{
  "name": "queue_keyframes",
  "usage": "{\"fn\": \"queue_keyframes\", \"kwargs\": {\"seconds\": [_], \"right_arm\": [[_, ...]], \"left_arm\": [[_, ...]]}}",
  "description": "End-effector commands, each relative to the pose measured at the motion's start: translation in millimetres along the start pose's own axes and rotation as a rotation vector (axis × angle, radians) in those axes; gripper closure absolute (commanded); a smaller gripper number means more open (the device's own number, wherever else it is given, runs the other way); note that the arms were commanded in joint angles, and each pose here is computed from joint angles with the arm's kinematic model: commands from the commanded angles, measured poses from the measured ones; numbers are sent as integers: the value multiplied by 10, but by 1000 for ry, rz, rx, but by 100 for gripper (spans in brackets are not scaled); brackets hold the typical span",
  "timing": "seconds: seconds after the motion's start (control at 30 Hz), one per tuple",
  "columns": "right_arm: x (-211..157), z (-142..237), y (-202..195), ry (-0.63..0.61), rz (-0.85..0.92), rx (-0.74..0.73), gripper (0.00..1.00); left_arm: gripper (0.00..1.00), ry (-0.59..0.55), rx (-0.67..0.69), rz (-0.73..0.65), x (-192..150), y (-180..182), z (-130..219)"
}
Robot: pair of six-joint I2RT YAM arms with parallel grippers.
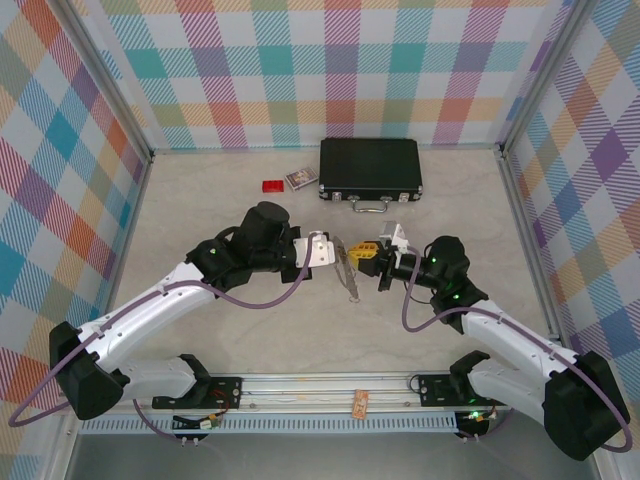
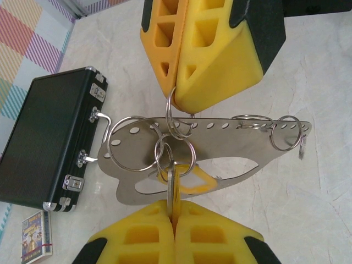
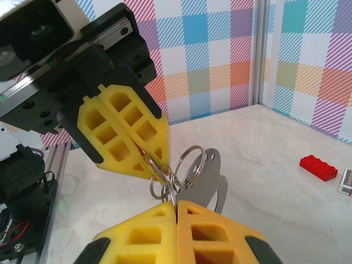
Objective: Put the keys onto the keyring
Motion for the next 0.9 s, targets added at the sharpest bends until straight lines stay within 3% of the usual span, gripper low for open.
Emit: {"fn": "queue_keyframes", "kwargs": {"seconds": [0.0,0.17,0.87], "right_arm": [[-2,-3,-92,18,-10,-23,76],[-103,-33,-109,59,-14,-12,59],[-125,-296,91,143,3,191,54]], "left_arm": [[100,2,3,8,21,15,102],[100,0,-15,-10,58,34,85],[100,-22,-39,-25,112,23,89]]}}
Point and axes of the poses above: each hand's point on the last joint's axis, 136 mm out from that joint toward the fingers, its own z axis back along the fingers, its own y axis along the line the jaws close on, x = y × z, the point moved 3 cm from there along z, back along the fingers, and after that the axes turned 5 degrees about -z, right-handed, at the moved point
